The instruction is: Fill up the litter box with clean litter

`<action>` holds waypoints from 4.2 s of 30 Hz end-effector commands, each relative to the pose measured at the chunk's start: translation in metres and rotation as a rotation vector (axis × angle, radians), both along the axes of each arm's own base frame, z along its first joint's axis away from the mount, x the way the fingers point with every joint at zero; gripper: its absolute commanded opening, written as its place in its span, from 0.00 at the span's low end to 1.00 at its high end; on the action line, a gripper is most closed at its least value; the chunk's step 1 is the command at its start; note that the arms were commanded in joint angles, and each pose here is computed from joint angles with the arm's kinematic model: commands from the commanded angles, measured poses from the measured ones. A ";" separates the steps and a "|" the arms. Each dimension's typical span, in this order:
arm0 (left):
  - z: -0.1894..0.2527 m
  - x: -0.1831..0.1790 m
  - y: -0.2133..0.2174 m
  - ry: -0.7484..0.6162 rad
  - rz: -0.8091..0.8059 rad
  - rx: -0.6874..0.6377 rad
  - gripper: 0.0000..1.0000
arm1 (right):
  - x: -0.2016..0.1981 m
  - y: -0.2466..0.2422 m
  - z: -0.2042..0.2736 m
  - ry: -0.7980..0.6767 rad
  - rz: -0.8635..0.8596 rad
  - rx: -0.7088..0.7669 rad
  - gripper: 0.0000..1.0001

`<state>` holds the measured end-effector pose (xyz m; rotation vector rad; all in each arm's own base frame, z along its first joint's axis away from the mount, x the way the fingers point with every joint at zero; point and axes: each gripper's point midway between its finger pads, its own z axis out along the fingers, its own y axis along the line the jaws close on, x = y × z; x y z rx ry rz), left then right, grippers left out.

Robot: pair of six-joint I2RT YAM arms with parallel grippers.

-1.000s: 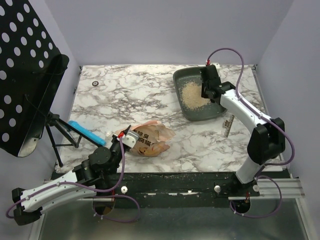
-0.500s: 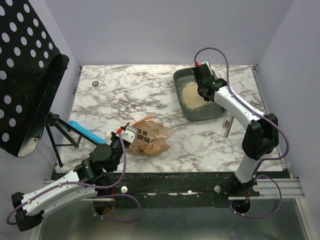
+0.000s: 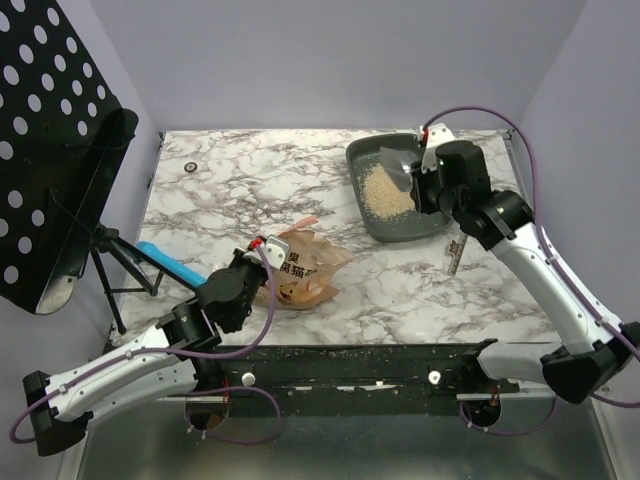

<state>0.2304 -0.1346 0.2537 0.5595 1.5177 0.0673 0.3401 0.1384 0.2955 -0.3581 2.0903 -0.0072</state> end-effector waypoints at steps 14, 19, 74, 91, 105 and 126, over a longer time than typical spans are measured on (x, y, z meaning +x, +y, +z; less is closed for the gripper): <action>0.141 0.009 0.043 -0.282 0.269 -0.438 0.00 | 0.001 0.122 -0.082 0.183 0.295 0.395 0.00; 0.124 0.011 0.038 -0.252 0.258 -0.430 0.00 | 0.048 0.152 -0.109 0.203 0.260 0.417 0.00; 0.153 -0.008 -0.048 -0.150 -0.215 -0.579 0.00 | 0.075 0.105 -0.057 -0.003 0.105 0.248 0.77; 0.131 0.010 -0.082 -0.042 -0.206 -0.548 0.00 | -0.105 0.052 -0.062 -0.040 0.448 0.378 0.92; 0.068 -0.012 -0.045 0.103 -0.154 -0.456 0.04 | -0.145 0.094 -0.056 -0.202 0.838 0.526 0.91; 0.054 -0.022 -0.032 0.106 -0.159 -0.454 0.11 | -0.147 0.138 -0.092 -0.261 1.137 0.622 0.90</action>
